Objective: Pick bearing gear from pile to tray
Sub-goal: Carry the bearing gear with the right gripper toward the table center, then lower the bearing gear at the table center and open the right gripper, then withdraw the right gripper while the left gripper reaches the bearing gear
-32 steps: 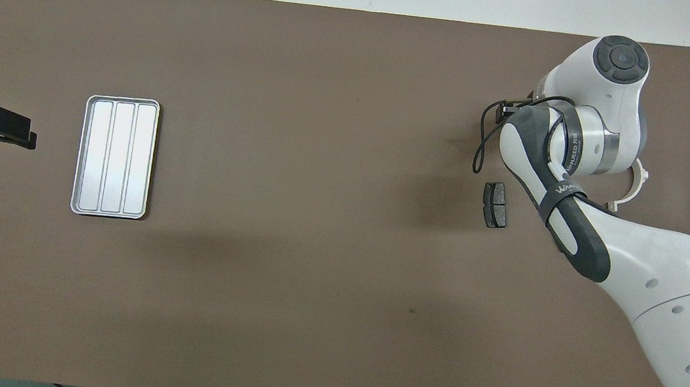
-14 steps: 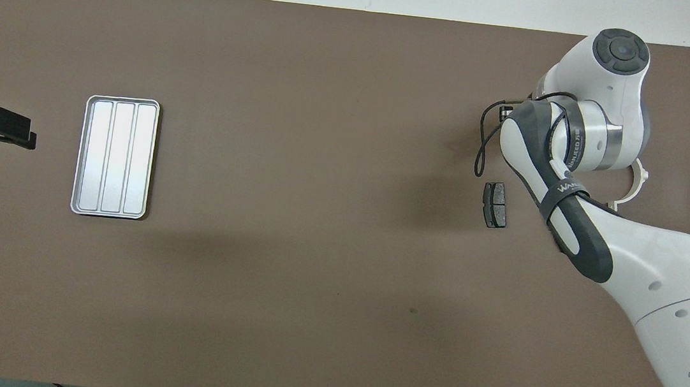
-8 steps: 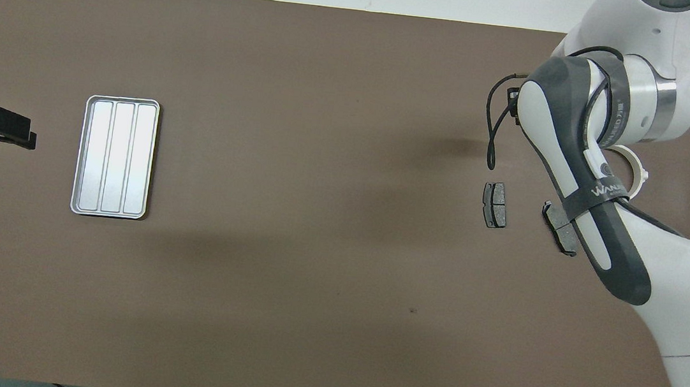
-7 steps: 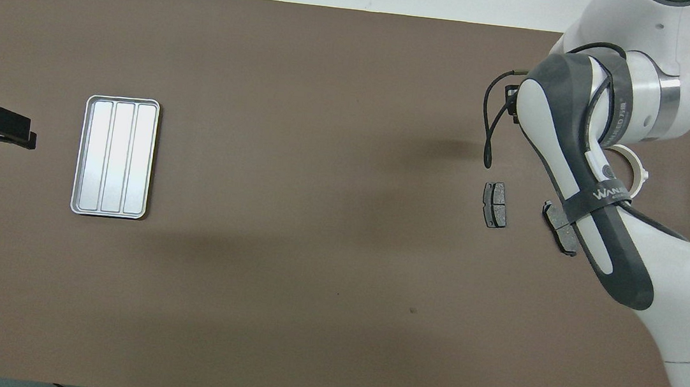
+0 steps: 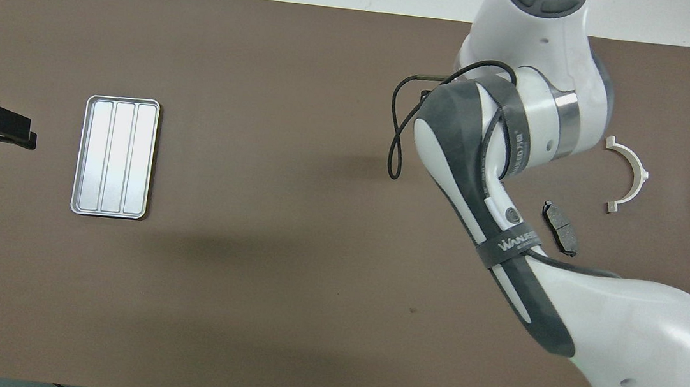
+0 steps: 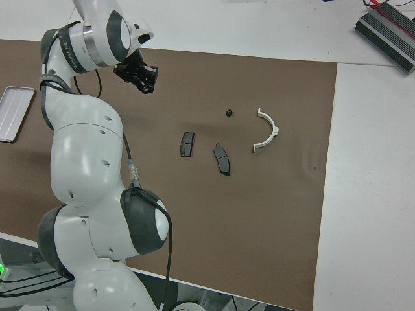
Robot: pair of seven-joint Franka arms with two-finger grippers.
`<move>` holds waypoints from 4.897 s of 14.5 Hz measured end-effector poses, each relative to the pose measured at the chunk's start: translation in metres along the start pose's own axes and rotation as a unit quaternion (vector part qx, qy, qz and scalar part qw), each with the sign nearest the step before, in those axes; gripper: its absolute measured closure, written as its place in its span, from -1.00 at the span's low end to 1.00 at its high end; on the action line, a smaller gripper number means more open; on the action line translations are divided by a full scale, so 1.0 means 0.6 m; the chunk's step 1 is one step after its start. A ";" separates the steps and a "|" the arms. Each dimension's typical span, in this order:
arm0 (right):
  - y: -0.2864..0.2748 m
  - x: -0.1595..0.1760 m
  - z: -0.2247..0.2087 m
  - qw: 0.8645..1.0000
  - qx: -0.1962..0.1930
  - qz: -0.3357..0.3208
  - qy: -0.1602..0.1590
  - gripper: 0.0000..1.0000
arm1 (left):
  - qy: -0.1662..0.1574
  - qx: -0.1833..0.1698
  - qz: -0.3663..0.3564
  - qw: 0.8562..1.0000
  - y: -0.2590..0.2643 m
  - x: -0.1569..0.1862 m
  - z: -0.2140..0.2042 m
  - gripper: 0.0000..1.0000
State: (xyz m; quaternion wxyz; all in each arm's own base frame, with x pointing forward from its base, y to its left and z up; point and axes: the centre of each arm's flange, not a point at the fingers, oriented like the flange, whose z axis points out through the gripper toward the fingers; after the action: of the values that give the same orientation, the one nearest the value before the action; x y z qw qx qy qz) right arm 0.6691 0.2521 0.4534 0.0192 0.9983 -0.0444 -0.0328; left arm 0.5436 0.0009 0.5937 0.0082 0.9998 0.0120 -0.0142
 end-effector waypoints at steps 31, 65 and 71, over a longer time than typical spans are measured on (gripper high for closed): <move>-0.408 -0.209 0.224 0.979 -0.018 0.201 0.032 0.30 | 0.000 0.000 0.000 1.000 0.000 0.000 0.000 -1.00; 0.177 0.103 -0.047 0.998 -0.002 -0.047 0.051 -1.00 | 0.015 -0.004 -0.159 0.987 0.387 -0.024 0.184 -1.00; 0.339 0.138 0.034 0.995 -0.004 -0.095 0.007 -1.00 | 0.016 -0.001 -0.209 0.978 0.568 -0.041 0.439 -1.00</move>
State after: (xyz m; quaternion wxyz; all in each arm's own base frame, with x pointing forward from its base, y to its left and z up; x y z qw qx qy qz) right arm 0.7320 0.0416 0.4364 0.0206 0.9981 0.0514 -0.0278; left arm 0.5197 -0.3448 0.3368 0.0062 0.9754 0.2205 0.0001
